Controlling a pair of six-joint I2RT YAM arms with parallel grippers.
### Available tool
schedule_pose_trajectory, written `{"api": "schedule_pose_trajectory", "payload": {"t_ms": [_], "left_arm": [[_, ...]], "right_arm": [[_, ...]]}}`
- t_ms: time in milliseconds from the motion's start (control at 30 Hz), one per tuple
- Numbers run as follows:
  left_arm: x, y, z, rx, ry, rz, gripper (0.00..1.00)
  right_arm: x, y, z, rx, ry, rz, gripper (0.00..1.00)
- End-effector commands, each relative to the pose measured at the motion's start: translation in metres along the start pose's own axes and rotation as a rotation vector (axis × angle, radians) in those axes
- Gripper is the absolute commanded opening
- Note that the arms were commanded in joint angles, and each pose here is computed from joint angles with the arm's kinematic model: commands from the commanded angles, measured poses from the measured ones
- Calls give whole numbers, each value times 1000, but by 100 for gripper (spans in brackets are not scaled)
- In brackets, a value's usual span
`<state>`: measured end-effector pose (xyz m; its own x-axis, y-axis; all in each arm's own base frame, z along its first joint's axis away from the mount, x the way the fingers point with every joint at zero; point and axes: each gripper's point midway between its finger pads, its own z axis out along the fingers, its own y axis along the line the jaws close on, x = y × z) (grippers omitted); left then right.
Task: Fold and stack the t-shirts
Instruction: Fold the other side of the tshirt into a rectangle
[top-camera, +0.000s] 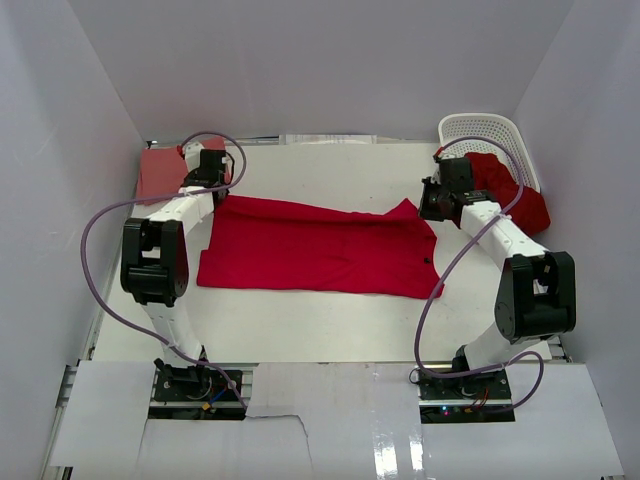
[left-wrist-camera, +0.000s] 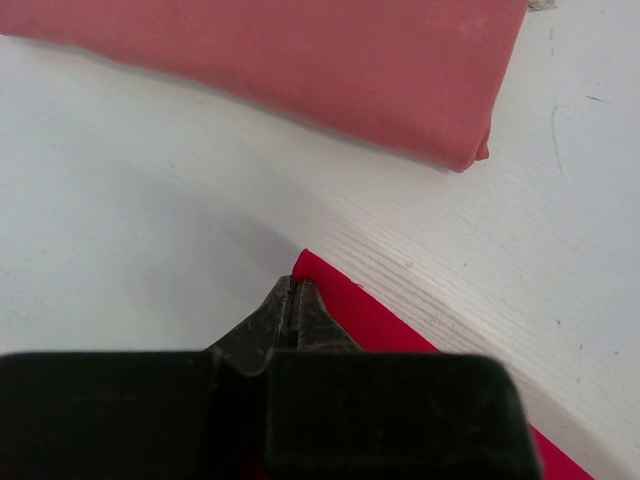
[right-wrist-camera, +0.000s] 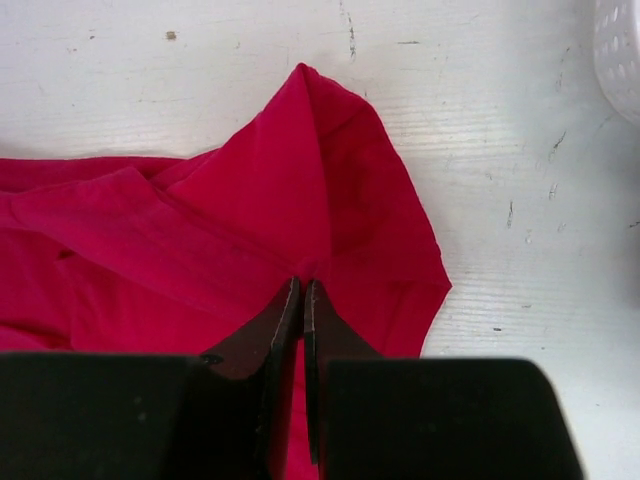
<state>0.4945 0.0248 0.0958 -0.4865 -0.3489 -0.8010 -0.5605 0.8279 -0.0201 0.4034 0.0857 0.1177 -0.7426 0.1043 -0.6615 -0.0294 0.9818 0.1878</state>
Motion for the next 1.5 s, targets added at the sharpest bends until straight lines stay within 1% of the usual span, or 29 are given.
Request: {"api": "schedule_pose_trajectory", "payload": {"t_ms": [0,267,600,1467], "left_arm": [[-37,7,-27,-10,-104,-40,0],[-22,13,-30,-20,-58,-45,0],[-11,23,-33,-47,-32,-48,0],[1,36,-46,-51,-9,-46,0]], "right_arm": [[-21,3,-14,-18,-84,5,8],[-16,2,-28,-16,-100,-1,8],[-7,2,-38,-22,-100,-8,8],[26,7,-46,-30,-55,-26,8]]}}
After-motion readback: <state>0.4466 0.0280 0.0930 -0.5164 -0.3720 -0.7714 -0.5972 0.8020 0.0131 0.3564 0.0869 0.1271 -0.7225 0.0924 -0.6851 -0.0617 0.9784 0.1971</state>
